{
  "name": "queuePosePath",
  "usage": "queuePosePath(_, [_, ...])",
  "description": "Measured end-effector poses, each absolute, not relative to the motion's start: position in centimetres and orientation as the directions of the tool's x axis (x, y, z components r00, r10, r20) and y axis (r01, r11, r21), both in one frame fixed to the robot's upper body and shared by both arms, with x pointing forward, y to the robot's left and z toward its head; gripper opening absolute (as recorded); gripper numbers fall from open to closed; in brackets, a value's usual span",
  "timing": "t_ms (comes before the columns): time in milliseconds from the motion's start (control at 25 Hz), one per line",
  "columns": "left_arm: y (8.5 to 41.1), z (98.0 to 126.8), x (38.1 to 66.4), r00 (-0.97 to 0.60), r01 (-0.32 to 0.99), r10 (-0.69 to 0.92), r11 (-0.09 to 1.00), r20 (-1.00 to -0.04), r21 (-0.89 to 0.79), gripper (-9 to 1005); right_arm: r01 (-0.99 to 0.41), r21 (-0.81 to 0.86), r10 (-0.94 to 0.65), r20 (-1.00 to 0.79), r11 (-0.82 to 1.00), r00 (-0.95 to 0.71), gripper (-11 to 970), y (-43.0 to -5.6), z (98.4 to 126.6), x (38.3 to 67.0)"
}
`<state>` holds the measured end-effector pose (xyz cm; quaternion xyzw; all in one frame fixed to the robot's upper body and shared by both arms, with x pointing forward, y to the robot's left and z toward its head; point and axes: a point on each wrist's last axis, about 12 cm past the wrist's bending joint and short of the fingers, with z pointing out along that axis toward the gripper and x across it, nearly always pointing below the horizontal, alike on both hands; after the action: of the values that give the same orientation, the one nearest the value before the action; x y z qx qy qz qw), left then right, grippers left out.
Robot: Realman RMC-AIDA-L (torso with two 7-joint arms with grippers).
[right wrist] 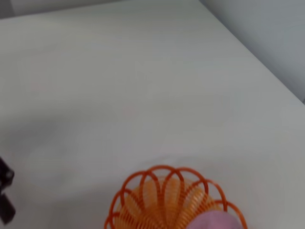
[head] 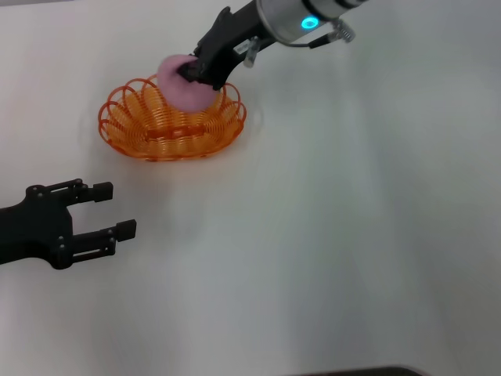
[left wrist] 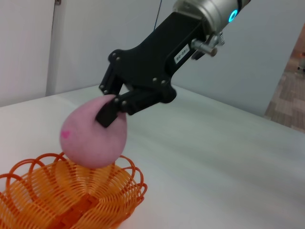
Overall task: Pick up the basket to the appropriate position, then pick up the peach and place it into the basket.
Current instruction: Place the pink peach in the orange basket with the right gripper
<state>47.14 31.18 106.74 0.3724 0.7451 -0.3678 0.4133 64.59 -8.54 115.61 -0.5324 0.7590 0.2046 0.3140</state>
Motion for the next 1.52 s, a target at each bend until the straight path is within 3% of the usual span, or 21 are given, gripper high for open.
queuePosePath(880, [31.0, 106.8, 47.3, -0.378, 0.860, 0.247, 0.450, -0.892, -0.240, 737, -0.939, 0.009, -0.651, -0.718, 0.343, -0.245, 54, -7.4, 114.3, 64.1])
queuePosePath(1320, [31.0, 106.7, 47.2, -0.383, 0.858, 0.242, 0.451, -0.891, -0.246, 736, -0.941, 0.009, -0.656, -0.715, 0.339, -0.243, 416, -7.4, 114.2, 64.0])
queuePosePath(1520, [30.9, 106.5, 47.1, -0.388, 0.856, 0.238, 0.450, -0.890, -0.253, 736, -0.941, 0.010, -0.657, -0.714, 0.337, -0.242, 629, -7.3, 114.1, 64.0])
